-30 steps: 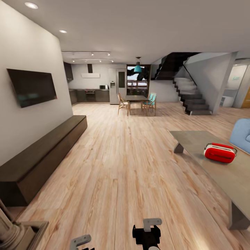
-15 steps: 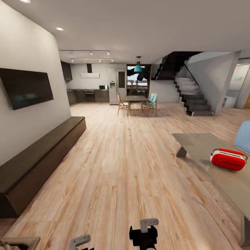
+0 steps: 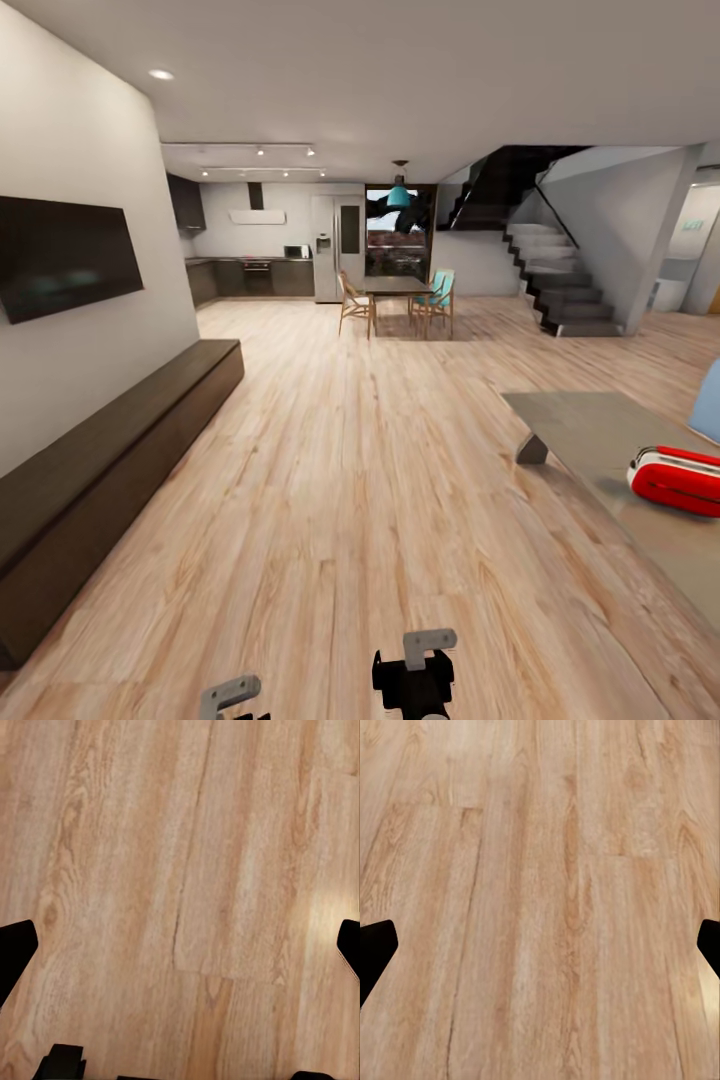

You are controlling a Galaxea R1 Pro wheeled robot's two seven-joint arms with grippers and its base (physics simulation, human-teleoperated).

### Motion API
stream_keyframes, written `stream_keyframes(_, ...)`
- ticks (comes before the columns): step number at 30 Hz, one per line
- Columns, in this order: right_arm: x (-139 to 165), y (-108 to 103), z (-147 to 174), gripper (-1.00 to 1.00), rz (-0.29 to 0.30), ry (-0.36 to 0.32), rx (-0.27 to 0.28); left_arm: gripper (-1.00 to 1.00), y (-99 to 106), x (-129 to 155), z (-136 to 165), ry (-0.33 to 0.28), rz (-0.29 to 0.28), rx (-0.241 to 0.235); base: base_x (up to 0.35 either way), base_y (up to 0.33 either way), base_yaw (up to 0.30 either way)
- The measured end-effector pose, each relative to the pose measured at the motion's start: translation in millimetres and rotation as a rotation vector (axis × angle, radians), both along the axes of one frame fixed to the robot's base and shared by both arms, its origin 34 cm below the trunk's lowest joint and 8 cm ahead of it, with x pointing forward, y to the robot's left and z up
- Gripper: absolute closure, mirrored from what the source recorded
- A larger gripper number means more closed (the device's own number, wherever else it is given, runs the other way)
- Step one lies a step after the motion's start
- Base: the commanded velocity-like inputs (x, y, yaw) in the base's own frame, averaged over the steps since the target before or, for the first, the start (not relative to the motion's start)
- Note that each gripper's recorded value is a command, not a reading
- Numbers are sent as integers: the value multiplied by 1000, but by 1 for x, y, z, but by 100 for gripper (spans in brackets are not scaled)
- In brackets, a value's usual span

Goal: Turn on the radio receiver that's on the table in the living room.

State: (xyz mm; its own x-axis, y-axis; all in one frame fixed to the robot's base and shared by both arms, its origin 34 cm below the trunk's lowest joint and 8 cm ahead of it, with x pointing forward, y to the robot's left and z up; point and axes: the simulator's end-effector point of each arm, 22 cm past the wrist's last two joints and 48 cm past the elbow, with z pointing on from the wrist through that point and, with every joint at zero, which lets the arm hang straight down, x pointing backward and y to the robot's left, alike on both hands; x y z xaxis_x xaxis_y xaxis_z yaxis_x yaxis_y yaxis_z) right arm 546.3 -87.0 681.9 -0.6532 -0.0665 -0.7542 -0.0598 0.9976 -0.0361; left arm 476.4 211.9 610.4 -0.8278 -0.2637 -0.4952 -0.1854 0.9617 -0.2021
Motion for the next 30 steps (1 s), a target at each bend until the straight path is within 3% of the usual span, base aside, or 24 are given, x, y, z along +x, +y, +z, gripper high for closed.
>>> stream_keyframes(30,0,0,0,-100,0,0,0,-100,0,0,0,0,1,0,333,90,0)
